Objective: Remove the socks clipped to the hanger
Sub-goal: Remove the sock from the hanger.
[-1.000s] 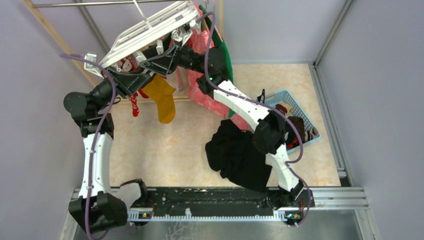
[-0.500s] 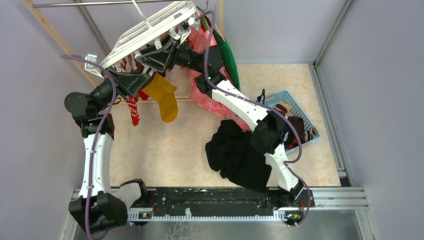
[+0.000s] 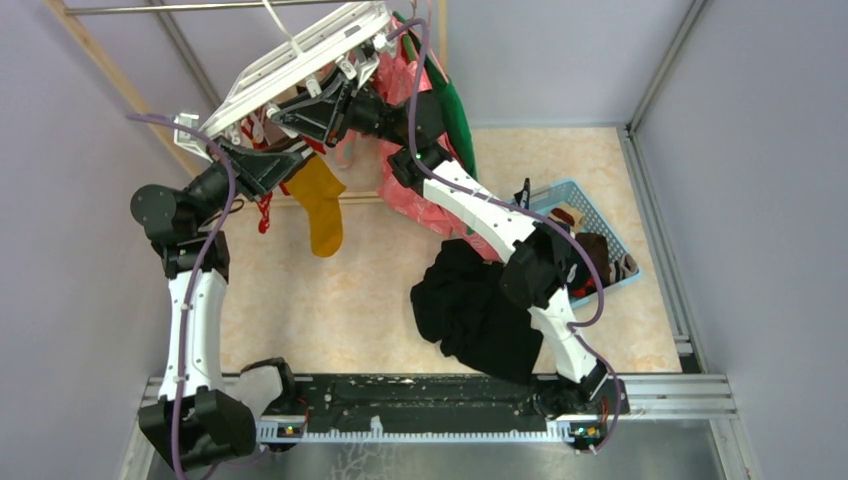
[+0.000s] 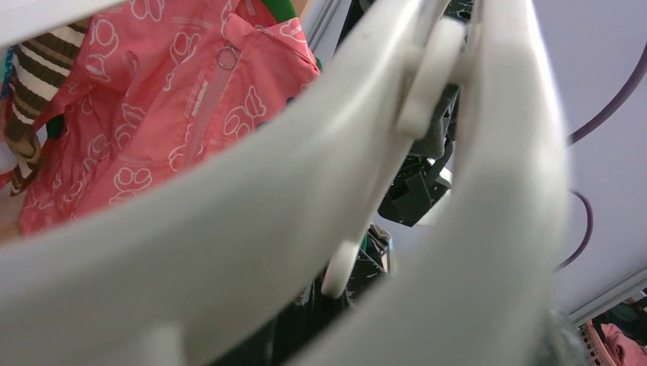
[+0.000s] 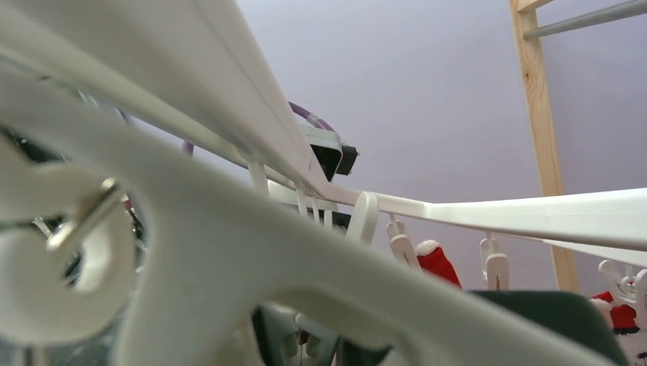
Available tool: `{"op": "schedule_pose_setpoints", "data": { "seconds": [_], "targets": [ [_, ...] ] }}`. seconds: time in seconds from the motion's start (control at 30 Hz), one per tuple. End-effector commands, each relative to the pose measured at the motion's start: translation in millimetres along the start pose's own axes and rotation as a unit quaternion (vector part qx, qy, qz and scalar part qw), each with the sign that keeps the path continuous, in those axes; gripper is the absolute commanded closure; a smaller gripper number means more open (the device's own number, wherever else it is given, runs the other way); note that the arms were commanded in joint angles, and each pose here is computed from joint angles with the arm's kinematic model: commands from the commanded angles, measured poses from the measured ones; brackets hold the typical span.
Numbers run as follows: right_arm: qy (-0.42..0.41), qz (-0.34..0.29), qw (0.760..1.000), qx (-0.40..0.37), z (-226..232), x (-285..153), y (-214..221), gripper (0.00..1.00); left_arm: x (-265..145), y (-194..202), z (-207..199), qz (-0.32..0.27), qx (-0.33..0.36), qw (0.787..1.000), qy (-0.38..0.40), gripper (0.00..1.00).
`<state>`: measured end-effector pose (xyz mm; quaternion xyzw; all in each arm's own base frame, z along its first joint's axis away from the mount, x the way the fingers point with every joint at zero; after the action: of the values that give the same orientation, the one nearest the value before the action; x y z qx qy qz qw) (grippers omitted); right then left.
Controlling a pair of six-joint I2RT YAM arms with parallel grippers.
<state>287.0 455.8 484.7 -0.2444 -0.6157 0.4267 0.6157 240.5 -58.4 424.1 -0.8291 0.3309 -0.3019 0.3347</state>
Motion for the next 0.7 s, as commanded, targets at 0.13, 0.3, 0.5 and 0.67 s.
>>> {"op": "schedule_pose_setpoints", "data": {
  "seconds": [0.13,0.3,0.5,0.67],
  "targets": [
    [0.001,-0.003,1.0,-0.011,8,-7,-21,0.26,-4,7,-6,0.02,0.036,0.999,0.005,1.0],
    [0.024,0.018,1.0,0.002,-3,-27,-20,0.16,-5,9,-7,0.03,0.047,0.998,0.007,1.0],
    [0.036,0.04,0.999,0.0,-3,-51,-23,0.14,-5,6,-9,0.036,0.065,0.997,0.007,1.0],
    [0.056,0.057,0.997,0.011,-5,-74,-21,0.13,-3,2,-13,0.04,0.079,0.996,0.007,1.0]
  ]
}}
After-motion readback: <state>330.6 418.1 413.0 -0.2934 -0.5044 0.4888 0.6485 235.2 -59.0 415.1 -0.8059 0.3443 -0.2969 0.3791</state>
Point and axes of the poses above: each gripper's point midway between its finger pads, its own x axis out along the fingers, its own z axis along the line the jaws close on, y = z × x, the point moved 7 cm from there along -x, back along the fingers, and after that the axes turned 9 degrees about -x, right-handed, at the moved point
